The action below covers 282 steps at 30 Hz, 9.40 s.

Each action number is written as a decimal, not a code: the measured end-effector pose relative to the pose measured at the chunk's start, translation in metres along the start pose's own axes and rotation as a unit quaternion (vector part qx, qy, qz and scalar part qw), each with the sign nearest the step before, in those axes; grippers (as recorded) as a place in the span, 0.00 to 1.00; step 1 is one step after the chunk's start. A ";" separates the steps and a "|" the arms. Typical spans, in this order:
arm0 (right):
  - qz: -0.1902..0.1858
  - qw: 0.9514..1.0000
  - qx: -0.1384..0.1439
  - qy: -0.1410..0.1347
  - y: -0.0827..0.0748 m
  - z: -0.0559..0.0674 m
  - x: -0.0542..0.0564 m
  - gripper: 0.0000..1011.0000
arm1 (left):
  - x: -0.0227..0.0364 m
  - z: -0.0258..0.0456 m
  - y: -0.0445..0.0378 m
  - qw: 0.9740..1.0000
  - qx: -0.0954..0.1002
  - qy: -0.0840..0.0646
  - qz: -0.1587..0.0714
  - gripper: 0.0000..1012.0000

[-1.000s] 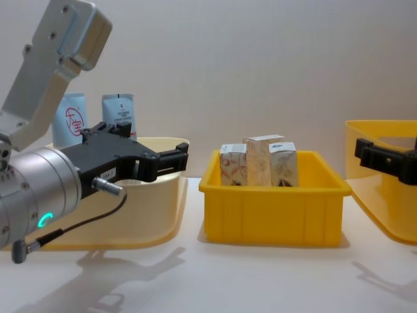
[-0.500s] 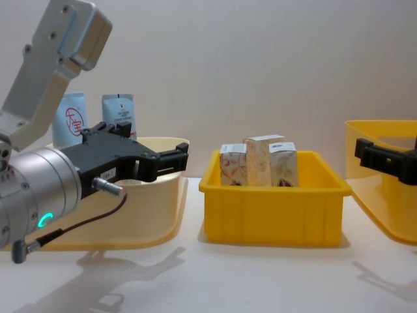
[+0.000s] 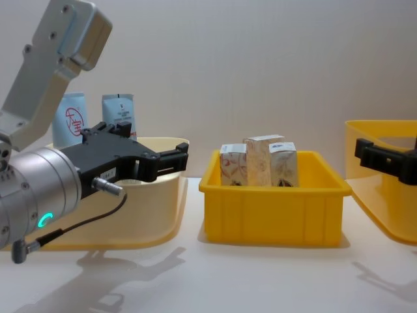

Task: Bimanual collaborative sorting of washing and personal care products

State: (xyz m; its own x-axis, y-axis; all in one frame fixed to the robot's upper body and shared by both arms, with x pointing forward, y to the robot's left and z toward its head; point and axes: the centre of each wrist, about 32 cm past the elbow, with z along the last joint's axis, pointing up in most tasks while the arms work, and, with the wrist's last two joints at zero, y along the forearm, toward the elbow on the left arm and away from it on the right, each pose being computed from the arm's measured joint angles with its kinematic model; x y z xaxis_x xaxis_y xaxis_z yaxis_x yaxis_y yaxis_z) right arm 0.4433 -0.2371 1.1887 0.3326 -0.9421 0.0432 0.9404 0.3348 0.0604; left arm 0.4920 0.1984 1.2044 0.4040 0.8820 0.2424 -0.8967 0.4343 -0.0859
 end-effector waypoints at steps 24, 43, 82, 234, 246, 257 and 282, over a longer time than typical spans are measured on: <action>0.000 1.000 0.000 0.000 0.000 0.000 0.000 0.99 | 0.0075 0.0004 0.0026 1.000 0.000 0.003 0.002 0.99; 0.000 1.000 0.000 0.000 0.000 0.000 0.000 0.99 | 0.0475 -0.0043 0.0170 0.999 0.007 0.043 0.011 0.99; 0.000 1.000 0.000 0.000 0.000 0.000 0.000 0.99 | 0.0736 -0.0141 -0.0526 0.993 0.031 0.114 -0.022 0.98; 0.173 0.985 -0.004 0.016 0.026 0.041 -0.019 0.99 | 0.0547 0.0177 -0.0862 0.898 -0.142 0.214 -0.357 0.24; 0.202 0.979 -0.007 0.006 0.058 0.038 -0.032 0.99 | 0.0547 0.0177 -0.0862 0.898 -0.142 0.214 -0.357 0.24; 0.214 0.977 -0.009 -0.001 0.073 0.037 -0.039 0.85 | 0.0548 0.0177 -0.0861 0.898 -0.142 0.214 -0.357 0.24; 0.222 0.975 -0.009 -0.006 0.082 0.037 -0.044 0.54 | 0.0547 0.0177 -0.0862 0.898 -0.142 0.214 -0.357 0.60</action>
State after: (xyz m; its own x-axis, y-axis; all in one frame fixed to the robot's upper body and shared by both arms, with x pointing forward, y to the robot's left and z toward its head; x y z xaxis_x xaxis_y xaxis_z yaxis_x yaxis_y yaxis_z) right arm 0.5029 -0.1671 1.2290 0.7069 -0.7036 0.0721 0.7046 0.7095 0.0163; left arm 0.5881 0.2060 1.2422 0.9446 0.3238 -0.0542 -0.3240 0.8928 -0.3130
